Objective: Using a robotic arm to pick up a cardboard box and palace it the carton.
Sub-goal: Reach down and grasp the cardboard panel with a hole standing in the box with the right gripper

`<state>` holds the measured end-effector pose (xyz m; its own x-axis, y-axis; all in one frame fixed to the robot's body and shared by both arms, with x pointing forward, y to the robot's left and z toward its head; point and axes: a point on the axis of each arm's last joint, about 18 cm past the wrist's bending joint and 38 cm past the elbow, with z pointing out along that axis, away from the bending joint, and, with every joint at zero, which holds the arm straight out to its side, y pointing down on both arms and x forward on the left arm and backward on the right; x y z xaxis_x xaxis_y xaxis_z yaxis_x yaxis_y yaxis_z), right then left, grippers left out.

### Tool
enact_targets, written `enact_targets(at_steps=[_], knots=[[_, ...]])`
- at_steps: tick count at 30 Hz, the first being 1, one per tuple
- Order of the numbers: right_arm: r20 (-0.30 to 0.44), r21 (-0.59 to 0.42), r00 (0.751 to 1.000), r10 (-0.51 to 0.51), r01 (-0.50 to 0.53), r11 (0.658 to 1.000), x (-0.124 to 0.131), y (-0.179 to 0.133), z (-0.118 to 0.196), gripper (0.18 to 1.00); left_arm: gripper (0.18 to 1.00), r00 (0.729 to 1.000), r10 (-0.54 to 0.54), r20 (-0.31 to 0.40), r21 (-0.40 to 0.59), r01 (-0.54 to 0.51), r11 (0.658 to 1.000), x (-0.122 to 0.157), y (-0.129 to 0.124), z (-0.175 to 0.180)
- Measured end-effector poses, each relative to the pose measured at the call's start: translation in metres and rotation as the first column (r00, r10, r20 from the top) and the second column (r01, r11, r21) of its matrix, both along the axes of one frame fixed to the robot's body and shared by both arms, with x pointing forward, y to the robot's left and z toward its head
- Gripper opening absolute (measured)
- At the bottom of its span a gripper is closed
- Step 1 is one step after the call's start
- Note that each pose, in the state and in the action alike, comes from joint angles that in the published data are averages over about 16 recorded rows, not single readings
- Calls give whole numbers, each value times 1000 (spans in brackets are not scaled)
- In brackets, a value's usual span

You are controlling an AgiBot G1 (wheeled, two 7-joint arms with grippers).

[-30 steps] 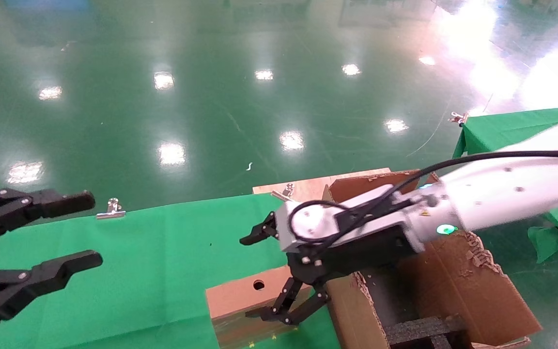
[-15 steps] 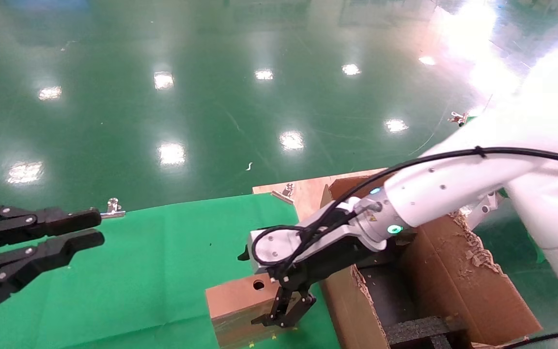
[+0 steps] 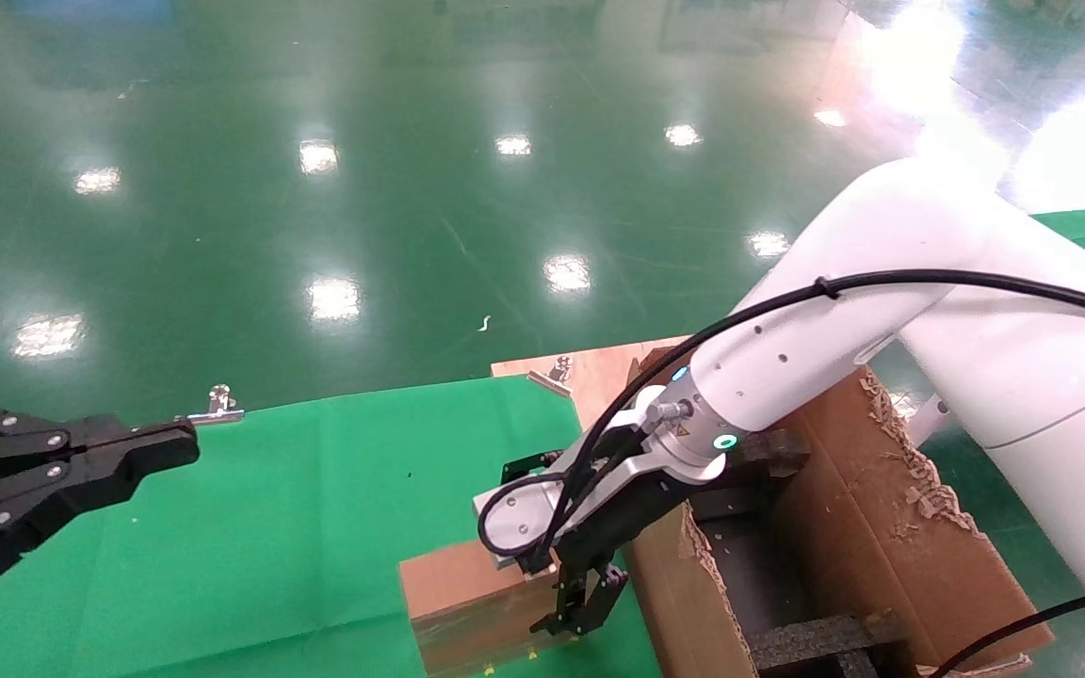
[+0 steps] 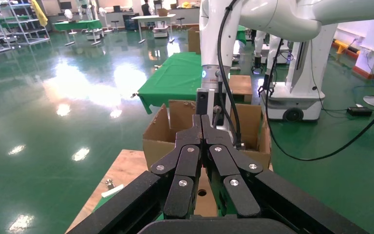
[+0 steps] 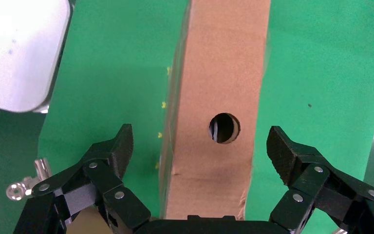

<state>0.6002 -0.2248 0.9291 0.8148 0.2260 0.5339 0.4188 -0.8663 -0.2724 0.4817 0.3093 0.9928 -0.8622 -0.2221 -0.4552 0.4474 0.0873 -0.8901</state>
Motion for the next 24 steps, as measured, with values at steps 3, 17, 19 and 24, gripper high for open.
enact_targets(at_steps=[3,17,19,24], knots=[[3,-17,1000,4,-4,1000,1,1,0,1000,198,1000,0,0,0,0,1000,0,0,0],[6,-25,1000,7,-6,1000,2,3,-1,947,272,1000,0,0,0,0,1000,0,0,0],[5,-24,1000,7,-7,1000,1,2,-1,926,301,1000,0,0,0,0,1000,0,0,0],[5,-22,1000,7,-7,1000,1,2,-1,863,381,1000,0,0,0,0,1000,0,0,0]])
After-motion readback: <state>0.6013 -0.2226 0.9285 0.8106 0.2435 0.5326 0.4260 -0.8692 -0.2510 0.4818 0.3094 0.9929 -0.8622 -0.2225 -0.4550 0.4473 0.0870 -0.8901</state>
